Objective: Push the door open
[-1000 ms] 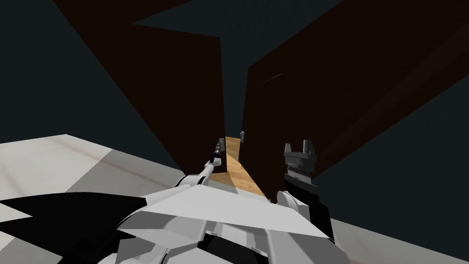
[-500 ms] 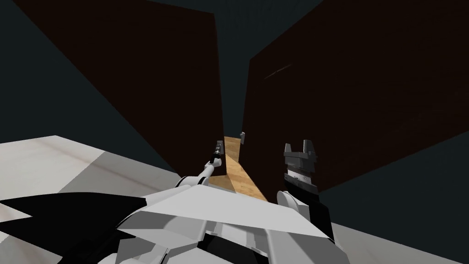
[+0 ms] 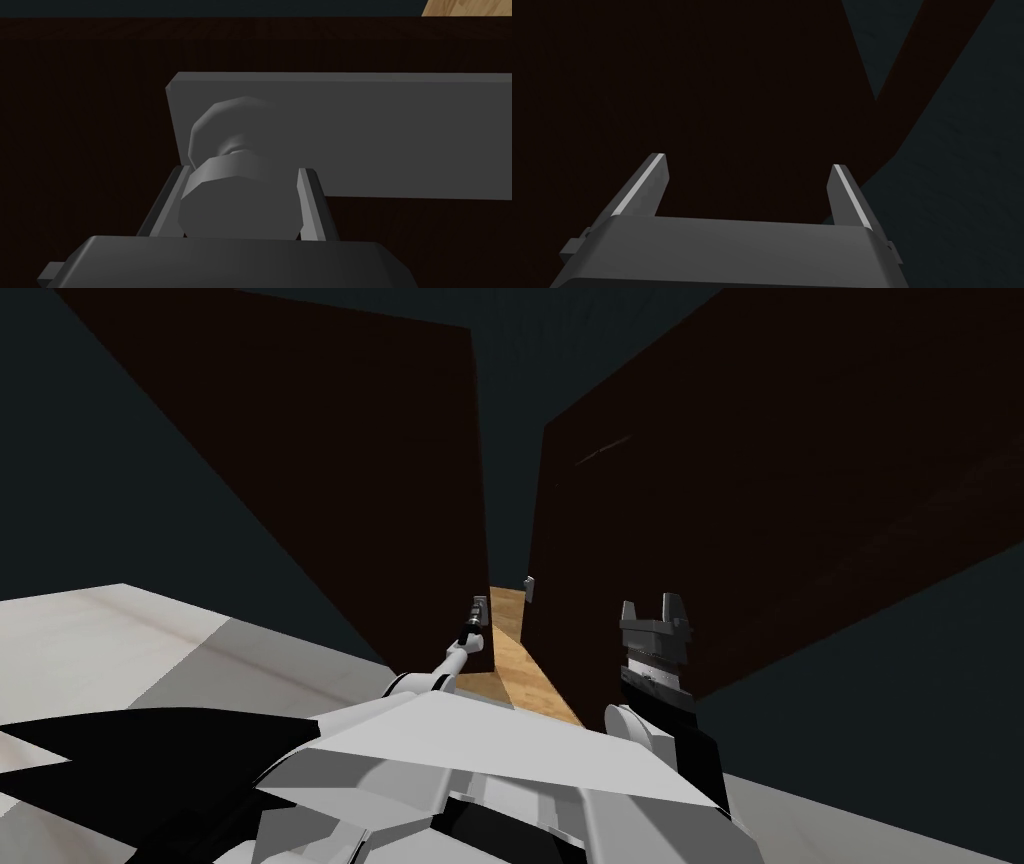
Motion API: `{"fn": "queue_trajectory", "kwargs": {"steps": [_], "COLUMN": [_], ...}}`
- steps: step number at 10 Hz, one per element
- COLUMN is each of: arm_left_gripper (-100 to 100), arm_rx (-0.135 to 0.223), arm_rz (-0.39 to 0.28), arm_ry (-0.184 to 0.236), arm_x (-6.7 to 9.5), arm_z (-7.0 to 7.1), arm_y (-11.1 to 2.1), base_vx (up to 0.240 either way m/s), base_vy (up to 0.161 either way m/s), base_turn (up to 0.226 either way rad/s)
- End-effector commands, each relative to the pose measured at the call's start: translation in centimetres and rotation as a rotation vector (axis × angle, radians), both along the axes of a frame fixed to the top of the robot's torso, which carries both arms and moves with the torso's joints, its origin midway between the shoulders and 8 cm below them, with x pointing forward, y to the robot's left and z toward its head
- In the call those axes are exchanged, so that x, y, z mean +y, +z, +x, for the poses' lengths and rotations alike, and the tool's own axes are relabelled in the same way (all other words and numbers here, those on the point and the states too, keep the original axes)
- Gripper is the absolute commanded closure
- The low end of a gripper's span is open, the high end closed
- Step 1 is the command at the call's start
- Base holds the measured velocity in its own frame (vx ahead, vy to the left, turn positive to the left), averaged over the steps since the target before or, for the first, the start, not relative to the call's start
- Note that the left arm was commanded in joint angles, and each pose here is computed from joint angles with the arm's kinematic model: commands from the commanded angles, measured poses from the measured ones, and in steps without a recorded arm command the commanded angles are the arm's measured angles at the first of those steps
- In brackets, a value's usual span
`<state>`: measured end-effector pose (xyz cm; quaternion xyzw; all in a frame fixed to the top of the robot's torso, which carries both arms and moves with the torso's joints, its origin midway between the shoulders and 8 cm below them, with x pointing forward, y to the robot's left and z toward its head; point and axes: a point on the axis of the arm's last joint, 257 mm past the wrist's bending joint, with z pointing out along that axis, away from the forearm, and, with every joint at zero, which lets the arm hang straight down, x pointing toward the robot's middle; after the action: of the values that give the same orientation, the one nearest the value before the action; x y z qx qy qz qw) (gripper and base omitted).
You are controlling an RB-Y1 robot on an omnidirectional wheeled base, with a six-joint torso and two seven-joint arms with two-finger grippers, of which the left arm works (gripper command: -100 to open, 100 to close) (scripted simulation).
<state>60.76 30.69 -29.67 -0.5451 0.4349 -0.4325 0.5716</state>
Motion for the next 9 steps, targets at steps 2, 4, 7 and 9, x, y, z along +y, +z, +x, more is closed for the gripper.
{"fn": "queue_trajectory", "kwargs": {"steps": [2,4,7,9], "arm_left_gripper": [100,100,100,100], "arm_rx": [-0.028,-0.040,-0.053,-0.067], "arm_rz": [0.012,0.017,0.022,0.026], "arm_ry": [0.070,0.104,0.145,0.191], "arm_x": [2.8,4.1,5.6,7.2], "arm_z": [-0.2,-0.4,-0.7,-1.1], "arm_y": [1.1,1.6,2.2,2.7], "base_vx": [0.085,0.116,0.098,0.046], "base_vy": [0.061,0.052,0.063,0.022], "base_turn": [-0.161,-0.093,-0.099,-0.066]}}
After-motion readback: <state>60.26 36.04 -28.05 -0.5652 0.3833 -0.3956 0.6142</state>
